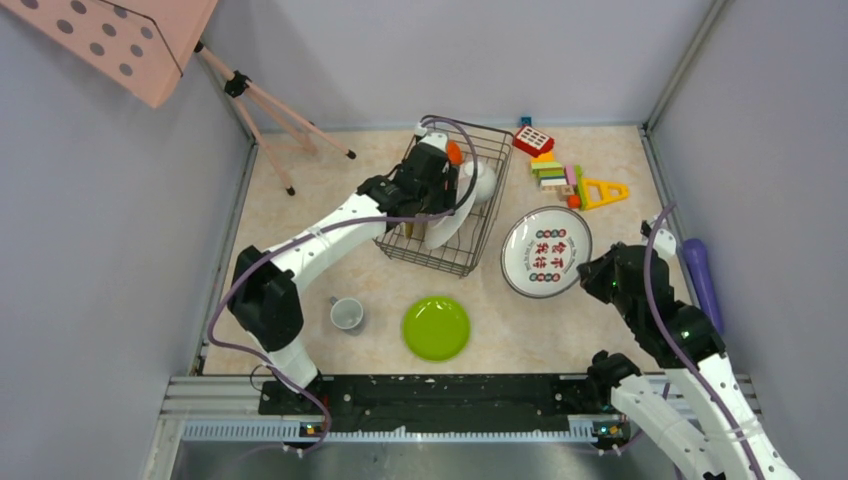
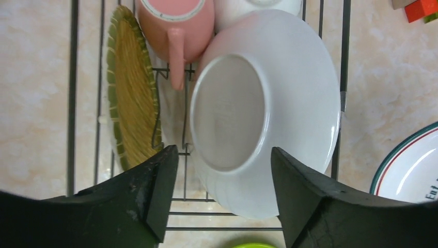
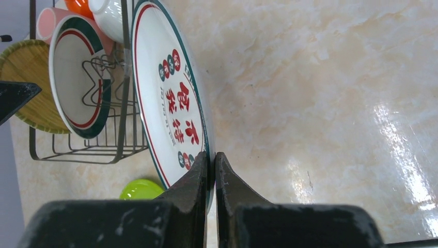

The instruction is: Load the mixed dishes into the dish rack

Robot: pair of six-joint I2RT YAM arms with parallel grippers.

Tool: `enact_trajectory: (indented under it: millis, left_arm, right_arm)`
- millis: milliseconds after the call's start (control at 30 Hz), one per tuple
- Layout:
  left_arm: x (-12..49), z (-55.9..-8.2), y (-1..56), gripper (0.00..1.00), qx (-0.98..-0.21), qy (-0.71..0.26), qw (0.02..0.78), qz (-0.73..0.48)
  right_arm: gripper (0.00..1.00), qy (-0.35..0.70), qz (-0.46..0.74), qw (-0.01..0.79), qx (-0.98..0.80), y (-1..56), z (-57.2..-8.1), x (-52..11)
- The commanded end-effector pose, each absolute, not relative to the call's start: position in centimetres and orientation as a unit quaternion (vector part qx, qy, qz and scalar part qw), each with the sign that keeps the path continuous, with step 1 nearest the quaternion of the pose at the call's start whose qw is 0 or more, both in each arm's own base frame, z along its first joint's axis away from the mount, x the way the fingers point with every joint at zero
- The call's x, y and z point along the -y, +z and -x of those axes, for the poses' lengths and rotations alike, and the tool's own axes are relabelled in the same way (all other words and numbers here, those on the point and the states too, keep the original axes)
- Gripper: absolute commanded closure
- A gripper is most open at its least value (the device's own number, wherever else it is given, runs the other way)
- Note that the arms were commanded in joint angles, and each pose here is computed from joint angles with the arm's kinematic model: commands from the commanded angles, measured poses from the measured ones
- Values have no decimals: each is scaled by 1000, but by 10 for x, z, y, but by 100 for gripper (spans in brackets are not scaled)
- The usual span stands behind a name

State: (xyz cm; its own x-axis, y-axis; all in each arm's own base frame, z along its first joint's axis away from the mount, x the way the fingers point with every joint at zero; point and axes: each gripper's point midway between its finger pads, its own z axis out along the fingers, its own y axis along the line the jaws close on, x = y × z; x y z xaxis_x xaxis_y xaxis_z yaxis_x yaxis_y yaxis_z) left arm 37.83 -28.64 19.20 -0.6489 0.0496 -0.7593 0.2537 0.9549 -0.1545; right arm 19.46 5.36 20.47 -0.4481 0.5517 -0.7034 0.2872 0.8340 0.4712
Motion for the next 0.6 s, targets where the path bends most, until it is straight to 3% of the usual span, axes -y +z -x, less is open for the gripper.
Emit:
enact_trajectory:
  millis: [0,100,133,267,567]
  left_arm:
    - [286,-373,250,25,-861,-106,486,-107]
    - [293,-372,252,4,-852,-71,501,-135]
    - [298,-372,251,2,-852,-74,498,-141]
    - [317,-367,248,1,-845,-83,498,-177]
    - [307,-396,229,2,-836,65,520,-163]
  right_arm:
    - [100,194,-246,525,-792,261,-213,-62]
    - [100,198,-240,526,-792,263,-216,-65]
    - [100,198,-238,527,-791,265,-216,-66]
    - [100,187,-242,536,-787,272,-218,-61]
    - [100,193,-244,549,-776,284,-215,-58]
